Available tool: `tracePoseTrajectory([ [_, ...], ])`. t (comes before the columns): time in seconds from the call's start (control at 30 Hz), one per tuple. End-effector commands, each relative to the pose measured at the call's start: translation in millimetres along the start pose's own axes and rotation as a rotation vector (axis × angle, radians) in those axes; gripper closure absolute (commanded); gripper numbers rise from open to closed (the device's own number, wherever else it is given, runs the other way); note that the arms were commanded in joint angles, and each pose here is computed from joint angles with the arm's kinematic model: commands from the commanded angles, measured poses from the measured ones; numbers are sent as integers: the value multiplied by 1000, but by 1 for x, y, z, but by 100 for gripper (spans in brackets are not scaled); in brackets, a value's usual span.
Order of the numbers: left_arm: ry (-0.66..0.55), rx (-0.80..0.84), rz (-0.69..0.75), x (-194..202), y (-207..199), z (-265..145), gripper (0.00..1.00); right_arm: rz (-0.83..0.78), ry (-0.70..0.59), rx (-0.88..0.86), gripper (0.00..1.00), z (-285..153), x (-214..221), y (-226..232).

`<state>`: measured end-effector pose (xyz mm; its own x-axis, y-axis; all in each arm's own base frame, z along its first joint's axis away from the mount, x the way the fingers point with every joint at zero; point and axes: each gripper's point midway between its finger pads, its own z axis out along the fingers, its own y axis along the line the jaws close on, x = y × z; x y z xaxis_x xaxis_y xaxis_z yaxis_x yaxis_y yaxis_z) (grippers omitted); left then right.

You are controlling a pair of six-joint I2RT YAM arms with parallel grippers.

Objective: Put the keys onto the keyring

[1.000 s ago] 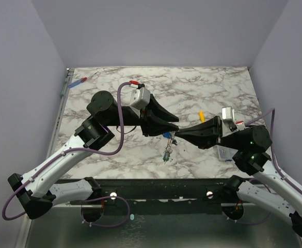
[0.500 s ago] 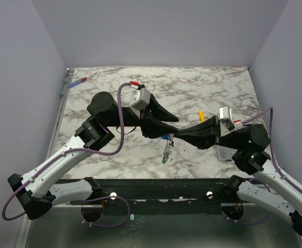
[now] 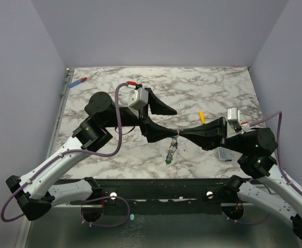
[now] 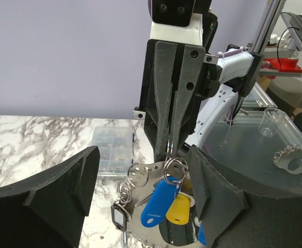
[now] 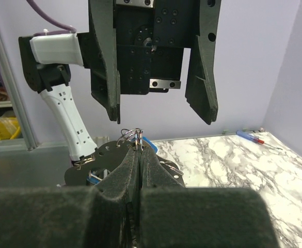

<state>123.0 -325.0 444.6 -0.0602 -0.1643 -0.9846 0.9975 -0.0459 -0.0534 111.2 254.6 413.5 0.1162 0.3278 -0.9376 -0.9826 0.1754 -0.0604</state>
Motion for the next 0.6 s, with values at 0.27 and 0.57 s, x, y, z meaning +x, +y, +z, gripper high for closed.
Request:
tracePoseTrajectory([
  [0.27, -34, 8, 99, -7, 12, 13, 30, -10, -26, 108, 99, -11, -10, -10],
  [0.57, -68, 36, 143, -5, 7, 12, 40, -21, -29, 116, 99, -8, -20, -12],
])
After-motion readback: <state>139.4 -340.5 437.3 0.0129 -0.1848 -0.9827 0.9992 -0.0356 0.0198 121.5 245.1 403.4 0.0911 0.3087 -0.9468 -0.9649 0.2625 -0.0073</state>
